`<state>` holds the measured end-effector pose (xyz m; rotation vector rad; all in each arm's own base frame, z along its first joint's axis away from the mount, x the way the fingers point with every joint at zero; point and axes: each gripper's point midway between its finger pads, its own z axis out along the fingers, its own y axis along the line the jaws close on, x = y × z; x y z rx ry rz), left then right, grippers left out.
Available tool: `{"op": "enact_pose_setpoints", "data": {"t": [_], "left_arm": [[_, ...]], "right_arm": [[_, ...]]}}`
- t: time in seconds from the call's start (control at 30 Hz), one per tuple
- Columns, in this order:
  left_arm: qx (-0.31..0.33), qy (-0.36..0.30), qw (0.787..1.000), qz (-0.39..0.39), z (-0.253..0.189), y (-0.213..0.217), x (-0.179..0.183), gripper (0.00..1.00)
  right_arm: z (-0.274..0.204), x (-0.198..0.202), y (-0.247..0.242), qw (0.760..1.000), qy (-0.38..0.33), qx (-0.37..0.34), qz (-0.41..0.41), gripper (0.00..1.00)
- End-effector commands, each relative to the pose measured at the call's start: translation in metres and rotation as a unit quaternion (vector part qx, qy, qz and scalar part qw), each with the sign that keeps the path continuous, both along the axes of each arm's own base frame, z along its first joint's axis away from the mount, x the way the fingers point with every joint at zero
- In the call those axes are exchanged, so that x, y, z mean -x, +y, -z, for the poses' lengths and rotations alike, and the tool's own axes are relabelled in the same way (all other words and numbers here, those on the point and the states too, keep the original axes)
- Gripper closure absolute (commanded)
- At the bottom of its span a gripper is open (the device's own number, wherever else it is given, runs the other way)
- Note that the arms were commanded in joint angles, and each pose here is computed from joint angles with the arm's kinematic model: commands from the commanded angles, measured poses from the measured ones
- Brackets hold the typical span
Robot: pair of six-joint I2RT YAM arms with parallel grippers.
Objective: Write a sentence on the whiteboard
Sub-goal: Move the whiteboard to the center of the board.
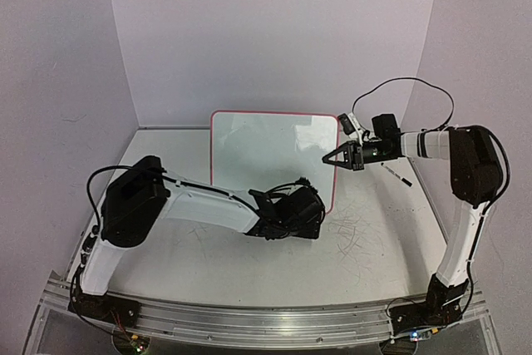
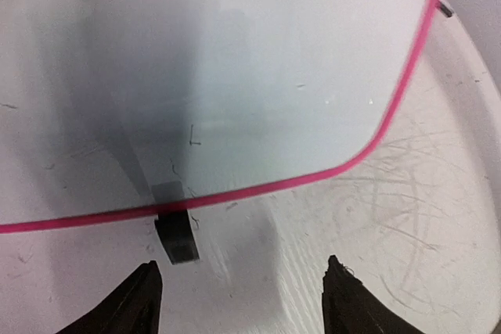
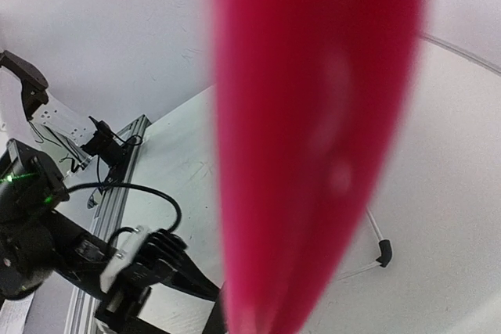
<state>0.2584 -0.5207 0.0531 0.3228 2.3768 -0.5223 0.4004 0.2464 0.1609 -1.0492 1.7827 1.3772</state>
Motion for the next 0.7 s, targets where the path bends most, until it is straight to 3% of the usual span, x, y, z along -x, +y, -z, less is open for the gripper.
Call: {"op": "enact_pose_setpoints", "data": {"t": [0.0, 0.13, 0.33, 0.67], "left_arm": [[0.1, -0.105, 0.986, 0.077, -0.147, 0.007, 0.013, 0.22], [0.084, -0.119, 0.987, 0.07, -0.159, 0.082, -0.011, 0.17], [0.07, -0.123, 0.99, 0.017, -0.155, 0.178, -0.034, 0.12], [0.053, -0.029, 0.998, 0.013, -0.057, 0.175, -0.024, 0.24]], "right_arm": [[0.065, 0.006, -0.005, 0.992, 0.07, 0.102, 0.036, 0.91], [0.069, 0.003, -0.008, 0.989, 0.074, 0.118, 0.052, 0.77], [0.063, -0.014, -0.016, 0.981, 0.066, 0.137, 0.12, 0.66], [0.025, -0.034, -0.026, 0.967, 0.059, 0.121, 0.216, 0.51]]}}
